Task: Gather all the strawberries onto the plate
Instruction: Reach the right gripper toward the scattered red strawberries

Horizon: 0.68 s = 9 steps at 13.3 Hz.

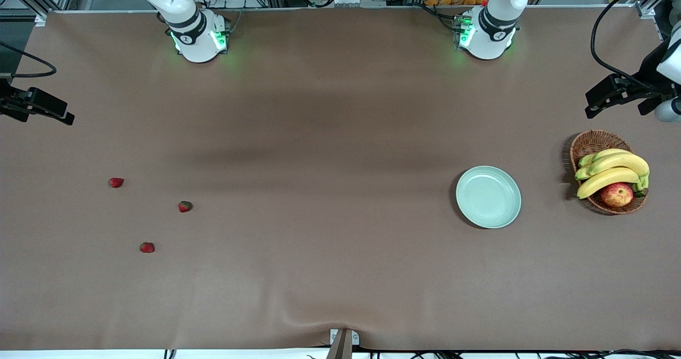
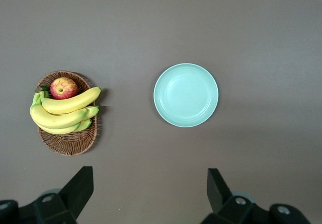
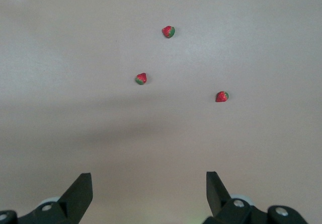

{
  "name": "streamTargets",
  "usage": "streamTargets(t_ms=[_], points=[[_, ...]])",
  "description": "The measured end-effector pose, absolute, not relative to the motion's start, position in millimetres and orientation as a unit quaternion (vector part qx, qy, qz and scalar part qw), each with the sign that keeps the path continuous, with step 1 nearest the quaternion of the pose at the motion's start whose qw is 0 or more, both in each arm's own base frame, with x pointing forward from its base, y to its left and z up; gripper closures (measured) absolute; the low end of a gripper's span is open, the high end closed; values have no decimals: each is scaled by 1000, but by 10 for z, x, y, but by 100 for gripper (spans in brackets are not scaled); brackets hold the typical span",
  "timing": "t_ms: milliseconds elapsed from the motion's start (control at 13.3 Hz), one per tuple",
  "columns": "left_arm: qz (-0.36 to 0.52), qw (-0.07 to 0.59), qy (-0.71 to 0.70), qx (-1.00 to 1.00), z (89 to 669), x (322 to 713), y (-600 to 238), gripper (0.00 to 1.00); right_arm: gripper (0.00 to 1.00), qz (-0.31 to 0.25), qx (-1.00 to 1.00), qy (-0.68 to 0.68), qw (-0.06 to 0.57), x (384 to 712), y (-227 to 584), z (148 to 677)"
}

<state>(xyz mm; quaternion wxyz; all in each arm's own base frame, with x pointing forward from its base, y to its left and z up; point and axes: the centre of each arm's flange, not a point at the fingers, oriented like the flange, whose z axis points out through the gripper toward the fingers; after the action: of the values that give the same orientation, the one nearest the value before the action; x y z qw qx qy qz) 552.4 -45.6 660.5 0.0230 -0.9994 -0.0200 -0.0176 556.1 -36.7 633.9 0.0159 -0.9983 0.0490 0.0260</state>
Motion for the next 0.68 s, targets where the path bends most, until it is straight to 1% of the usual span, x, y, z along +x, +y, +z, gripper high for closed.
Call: streamTargets(t_ms=[677], points=[[-6, 24, -16, -1000, 6543, 5534, -491, 0, 0, 26, -998, 49, 16, 5561, -367, 6339]])
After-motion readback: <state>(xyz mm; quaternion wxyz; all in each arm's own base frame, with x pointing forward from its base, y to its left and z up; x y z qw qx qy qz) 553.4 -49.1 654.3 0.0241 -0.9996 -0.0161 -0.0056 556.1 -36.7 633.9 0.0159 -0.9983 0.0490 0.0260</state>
